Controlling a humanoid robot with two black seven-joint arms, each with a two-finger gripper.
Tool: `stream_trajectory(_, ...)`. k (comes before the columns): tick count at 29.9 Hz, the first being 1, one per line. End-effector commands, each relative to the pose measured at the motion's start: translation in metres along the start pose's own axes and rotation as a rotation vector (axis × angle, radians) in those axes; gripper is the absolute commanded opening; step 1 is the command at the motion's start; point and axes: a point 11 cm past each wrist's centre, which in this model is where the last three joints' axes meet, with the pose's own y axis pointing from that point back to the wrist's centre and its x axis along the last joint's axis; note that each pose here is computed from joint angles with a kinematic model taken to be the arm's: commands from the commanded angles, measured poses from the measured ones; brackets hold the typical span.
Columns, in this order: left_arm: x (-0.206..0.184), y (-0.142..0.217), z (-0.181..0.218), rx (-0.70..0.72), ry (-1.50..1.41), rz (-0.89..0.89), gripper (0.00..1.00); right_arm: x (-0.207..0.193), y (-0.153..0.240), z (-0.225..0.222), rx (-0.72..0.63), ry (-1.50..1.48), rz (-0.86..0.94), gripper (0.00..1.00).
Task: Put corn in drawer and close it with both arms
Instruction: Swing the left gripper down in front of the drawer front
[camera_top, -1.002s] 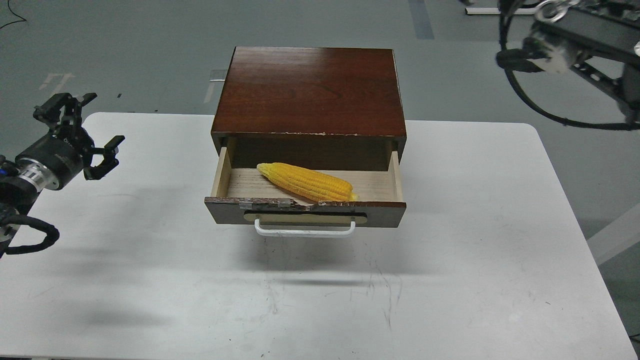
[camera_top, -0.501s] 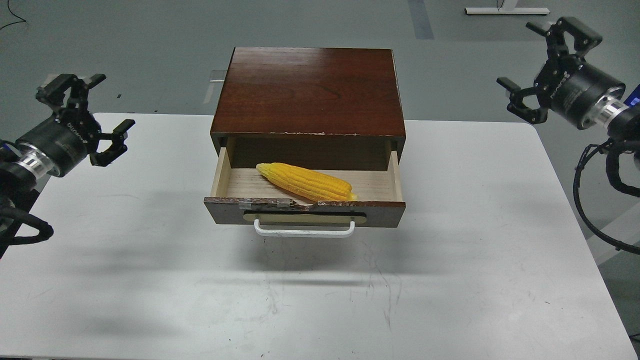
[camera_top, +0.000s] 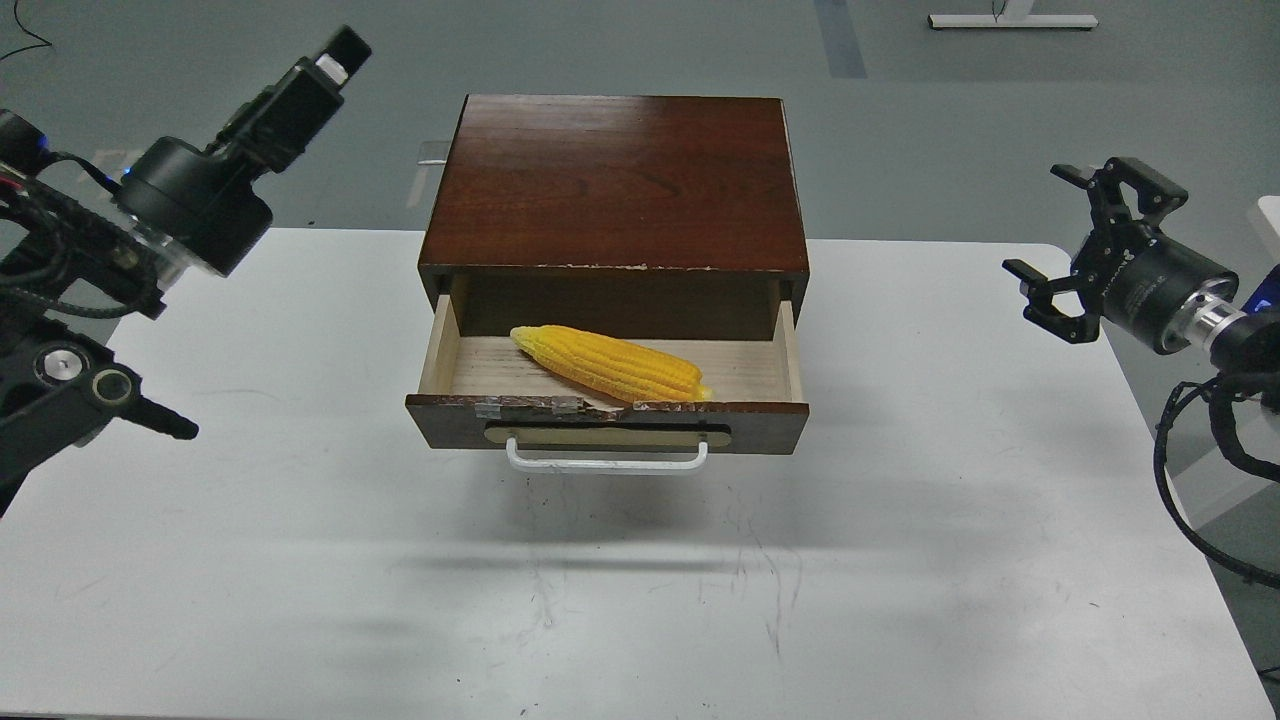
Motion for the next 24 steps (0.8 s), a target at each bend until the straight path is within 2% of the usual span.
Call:
stream_trajectory(1,-0.006,0.001,0.042,-0.208,-0.068,-0.076,0.7,0.009,0.005,0.004,-0.007,0.002,0.023,1.0)
stream_trajectory(2,-0.013,0.001,0.043,-0.21,-0.048,-0.131,0.36,0.012,0.006,0.006,-0.013,0.004,0.031,1.0)
stream_trajectory(3,-0.017,0.001,0.043,-0.211,-0.036,-0.165,0.21,0.013,0.007,0.007,-0.014,0.005,0.034,1.0)
stream_trajectory(4,-0.023,-0.002,0.045,-0.219,-0.007,-0.228,0.0,0.014,0.007,0.008,-0.018,0.006,0.038,1.0)
stream_trajectory(9,-0.056,-0.001,0.055,-0.237,0.126,-0.456,0.0,0.019,0.008,0.014,-0.029,0.013,0.054,1.0)
stream_trajectory(11,-0.071,0.007,0.059,-0.237,0.214,-0.648,0.0,0.025,0.009,0.018,-0.041,0.021,0.07,1.0)
stream_trajectory(14,-0.082,0.01,0.069,-0.255,0.331,-0.782,0.0,0.032,0.011,0.02,-0.053,0.045,0.086,1.0)
stream_trajectory(18,-0.071,0.0,0.081,-0.287,0.563,-0.688,0.0,0.045,0.012,0.025,-0.078,0.112,0.115,1.0)
stream_trajectory(24,-0.087,-0.001,0.094,-0.317,0.635,-0.691,0.0,0.059,0.013,0.037,-0.095,0.118,0.164,1.0)
